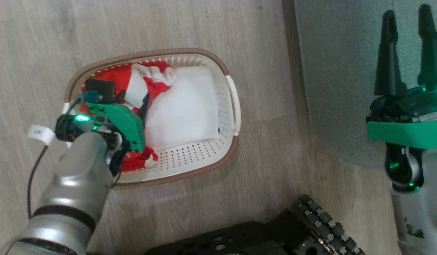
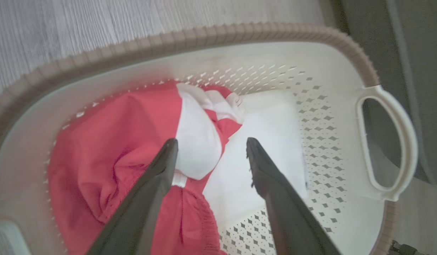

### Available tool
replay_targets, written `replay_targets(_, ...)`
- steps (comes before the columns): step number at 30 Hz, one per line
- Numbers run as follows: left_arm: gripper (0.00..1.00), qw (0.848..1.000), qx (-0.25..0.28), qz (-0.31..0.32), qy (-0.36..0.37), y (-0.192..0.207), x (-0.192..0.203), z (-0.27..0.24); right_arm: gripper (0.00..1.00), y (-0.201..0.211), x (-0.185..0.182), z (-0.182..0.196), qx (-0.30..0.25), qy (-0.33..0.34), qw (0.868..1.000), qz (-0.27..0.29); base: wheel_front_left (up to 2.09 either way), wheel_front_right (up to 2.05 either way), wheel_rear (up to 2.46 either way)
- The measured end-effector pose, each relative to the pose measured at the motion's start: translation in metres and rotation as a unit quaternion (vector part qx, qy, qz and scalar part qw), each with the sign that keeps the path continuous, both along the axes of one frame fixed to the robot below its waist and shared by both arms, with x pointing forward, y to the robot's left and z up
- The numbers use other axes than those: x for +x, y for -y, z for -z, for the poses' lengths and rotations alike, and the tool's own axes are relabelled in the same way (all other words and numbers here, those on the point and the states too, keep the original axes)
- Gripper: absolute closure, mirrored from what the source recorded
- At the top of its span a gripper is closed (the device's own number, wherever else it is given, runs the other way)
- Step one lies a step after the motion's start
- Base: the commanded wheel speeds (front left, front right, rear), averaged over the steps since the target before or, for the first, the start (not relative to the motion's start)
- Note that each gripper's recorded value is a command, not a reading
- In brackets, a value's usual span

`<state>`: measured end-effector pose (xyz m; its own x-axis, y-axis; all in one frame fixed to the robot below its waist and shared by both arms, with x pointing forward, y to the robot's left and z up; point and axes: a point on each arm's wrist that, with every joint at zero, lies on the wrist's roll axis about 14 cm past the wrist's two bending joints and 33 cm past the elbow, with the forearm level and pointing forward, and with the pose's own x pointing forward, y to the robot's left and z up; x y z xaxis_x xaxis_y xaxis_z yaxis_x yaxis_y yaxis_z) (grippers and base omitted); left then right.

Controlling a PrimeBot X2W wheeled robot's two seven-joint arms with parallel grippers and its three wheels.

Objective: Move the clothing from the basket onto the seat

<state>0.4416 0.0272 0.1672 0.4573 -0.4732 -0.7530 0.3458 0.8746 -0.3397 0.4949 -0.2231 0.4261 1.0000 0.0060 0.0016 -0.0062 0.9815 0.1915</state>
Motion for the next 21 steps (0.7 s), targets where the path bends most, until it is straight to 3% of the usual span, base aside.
replay_targets(12, 0.0, 0.997, 0.031, 0.007, -0.065, 0.0, 0.012, 0.051, 0.0, 0.008, 0.005, 0.023, -0.007, -0.021, 1.0, 0.015, 0.0, 0.0, 0.0)
replay_targets(21, 0.0, 0.985, 0.083, 0.056, -0.142, -0.001, -0.016, 0.089, 0.0, 0.016, 0.002, 0.035, -0.017, -0.039, 0.999, 0.028, 0.0, 0.0, 0.0)
